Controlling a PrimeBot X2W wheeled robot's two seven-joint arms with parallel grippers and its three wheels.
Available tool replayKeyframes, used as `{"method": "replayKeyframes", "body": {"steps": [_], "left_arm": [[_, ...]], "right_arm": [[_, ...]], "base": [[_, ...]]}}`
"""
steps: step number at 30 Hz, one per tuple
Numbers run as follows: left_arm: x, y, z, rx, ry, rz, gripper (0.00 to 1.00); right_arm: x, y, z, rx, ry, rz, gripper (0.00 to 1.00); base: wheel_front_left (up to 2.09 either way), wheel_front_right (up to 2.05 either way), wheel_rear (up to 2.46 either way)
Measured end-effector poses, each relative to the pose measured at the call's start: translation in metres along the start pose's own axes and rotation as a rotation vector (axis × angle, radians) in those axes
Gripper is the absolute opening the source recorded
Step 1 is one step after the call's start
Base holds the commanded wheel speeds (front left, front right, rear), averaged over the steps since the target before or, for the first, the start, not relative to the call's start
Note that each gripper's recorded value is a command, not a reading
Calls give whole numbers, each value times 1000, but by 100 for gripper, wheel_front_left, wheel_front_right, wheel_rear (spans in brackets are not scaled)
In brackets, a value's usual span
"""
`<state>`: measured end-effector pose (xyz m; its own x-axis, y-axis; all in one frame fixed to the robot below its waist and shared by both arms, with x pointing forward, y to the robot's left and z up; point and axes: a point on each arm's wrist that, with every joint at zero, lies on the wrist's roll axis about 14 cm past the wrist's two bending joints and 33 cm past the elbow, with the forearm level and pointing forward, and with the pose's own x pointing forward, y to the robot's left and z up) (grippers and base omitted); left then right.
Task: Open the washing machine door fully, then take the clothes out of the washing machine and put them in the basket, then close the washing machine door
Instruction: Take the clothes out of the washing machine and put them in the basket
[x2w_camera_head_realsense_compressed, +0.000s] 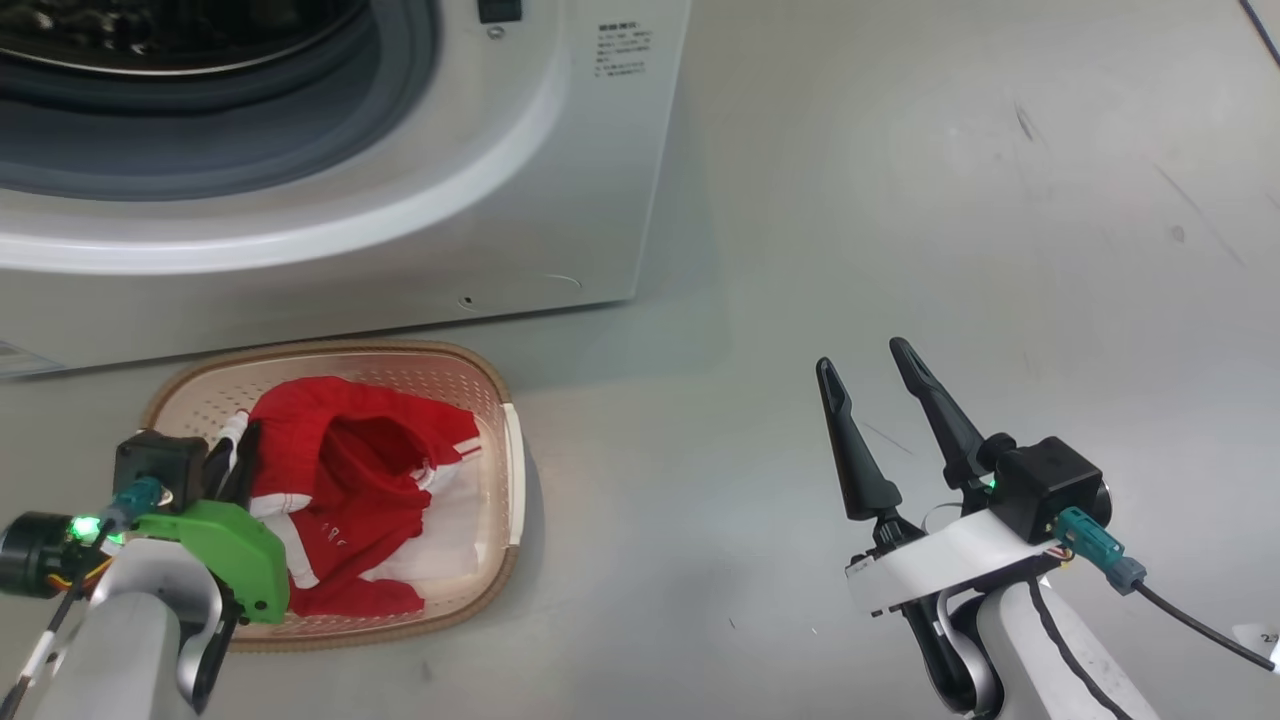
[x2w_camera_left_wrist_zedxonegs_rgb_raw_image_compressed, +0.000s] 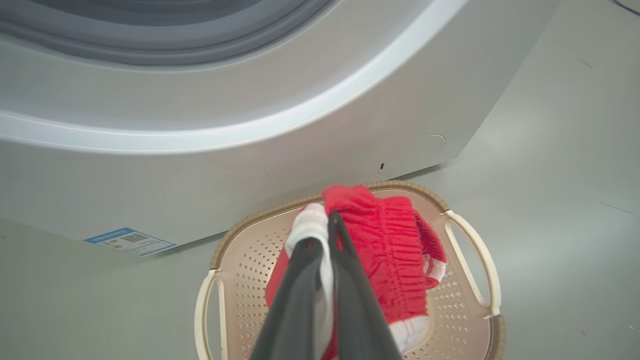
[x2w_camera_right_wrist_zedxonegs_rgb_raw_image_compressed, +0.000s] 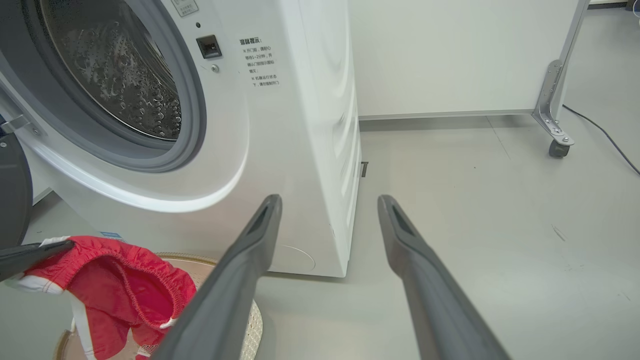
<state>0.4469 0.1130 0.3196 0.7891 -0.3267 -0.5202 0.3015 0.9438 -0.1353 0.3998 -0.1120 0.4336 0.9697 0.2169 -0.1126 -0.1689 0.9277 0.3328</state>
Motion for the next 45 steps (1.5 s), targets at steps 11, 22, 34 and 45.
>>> {"method": "replayKeyframes", "body": {"steps": [11,22,34,45], "left_arm": [[48,-30,-34,98,140,-121,0],[56,-21,-102,131,354,-139,0],[45,-2,-155,128,517,-110,0],[54,-4,-146,84,468,-90,100]], "right_arm": [[4,-33,-12,-3,35,-93,100],[10,-54,-18,-21,51,-146,100],[20,-59,-24,-35,61,-148,100],[27,-54,-27,-31,66,-125,100]], "base": [[0,0,0],[0,0,0],[0,0,0],[0,0,0]]}}
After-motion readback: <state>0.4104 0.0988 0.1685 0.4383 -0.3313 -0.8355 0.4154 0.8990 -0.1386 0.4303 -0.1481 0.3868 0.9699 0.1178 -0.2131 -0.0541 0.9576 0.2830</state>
